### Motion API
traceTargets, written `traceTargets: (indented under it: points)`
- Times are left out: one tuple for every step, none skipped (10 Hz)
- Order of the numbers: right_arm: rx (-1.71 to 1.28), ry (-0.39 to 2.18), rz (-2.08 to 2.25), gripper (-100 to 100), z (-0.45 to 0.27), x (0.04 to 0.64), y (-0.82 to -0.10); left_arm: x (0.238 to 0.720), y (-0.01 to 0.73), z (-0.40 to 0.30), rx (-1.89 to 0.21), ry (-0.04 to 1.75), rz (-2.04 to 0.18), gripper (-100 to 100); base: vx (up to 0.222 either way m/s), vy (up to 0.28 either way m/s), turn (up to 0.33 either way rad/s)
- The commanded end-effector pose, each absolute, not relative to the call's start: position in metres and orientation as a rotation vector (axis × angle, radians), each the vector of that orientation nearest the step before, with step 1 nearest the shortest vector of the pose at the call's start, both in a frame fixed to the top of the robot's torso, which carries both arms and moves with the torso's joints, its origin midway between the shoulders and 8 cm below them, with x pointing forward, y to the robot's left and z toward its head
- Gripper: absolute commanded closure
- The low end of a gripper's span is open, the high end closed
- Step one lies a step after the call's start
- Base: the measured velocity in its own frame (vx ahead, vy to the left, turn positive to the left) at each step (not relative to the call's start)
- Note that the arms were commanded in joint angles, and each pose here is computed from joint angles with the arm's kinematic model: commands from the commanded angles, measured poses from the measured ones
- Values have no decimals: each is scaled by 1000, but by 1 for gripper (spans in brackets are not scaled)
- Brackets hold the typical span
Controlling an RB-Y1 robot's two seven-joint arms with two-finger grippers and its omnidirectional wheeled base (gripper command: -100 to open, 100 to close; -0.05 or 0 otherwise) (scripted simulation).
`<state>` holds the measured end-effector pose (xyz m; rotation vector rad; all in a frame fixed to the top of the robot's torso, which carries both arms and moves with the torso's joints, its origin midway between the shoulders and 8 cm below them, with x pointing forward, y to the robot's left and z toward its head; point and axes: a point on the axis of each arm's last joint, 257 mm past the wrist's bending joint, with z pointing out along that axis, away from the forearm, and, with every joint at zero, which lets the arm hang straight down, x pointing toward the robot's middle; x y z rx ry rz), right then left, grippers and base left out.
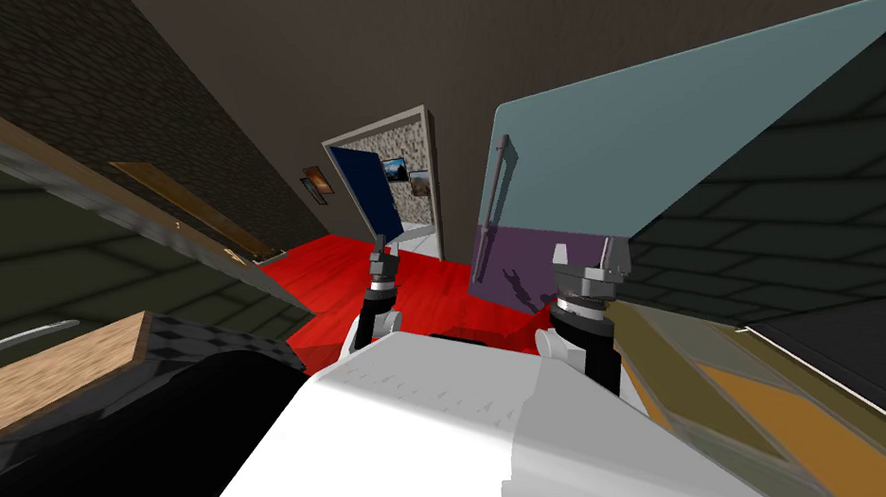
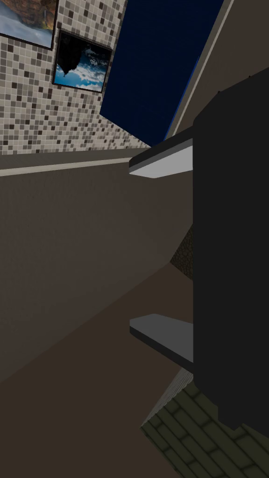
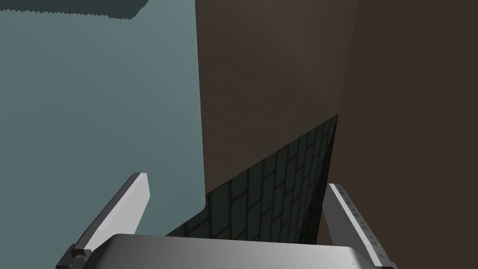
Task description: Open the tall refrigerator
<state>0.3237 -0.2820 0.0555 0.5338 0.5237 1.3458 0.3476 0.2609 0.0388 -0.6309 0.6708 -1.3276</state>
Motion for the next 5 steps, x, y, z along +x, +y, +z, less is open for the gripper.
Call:
traceTargets:
  points:
    - [534,524,1346,0,56,324,-282,348,261,39,-631,671,-1328,0,0,0,0]
    - [534,524,1346,0,56,324,-282,348,261,39,-631,671,-1328,0,0,0,0]
    - [534,524,1346,0,56,324,-282,348,261,39,-631,671,-1328,0,0,0,0]
    - [534,524,1346,0,56,324,-282,348,261,39,-631,671,-1328,0,0,0,0]
    - [533,524,1346,0,56,324,-282,348,261,39,-631,671,-1328,0,0,0,0]
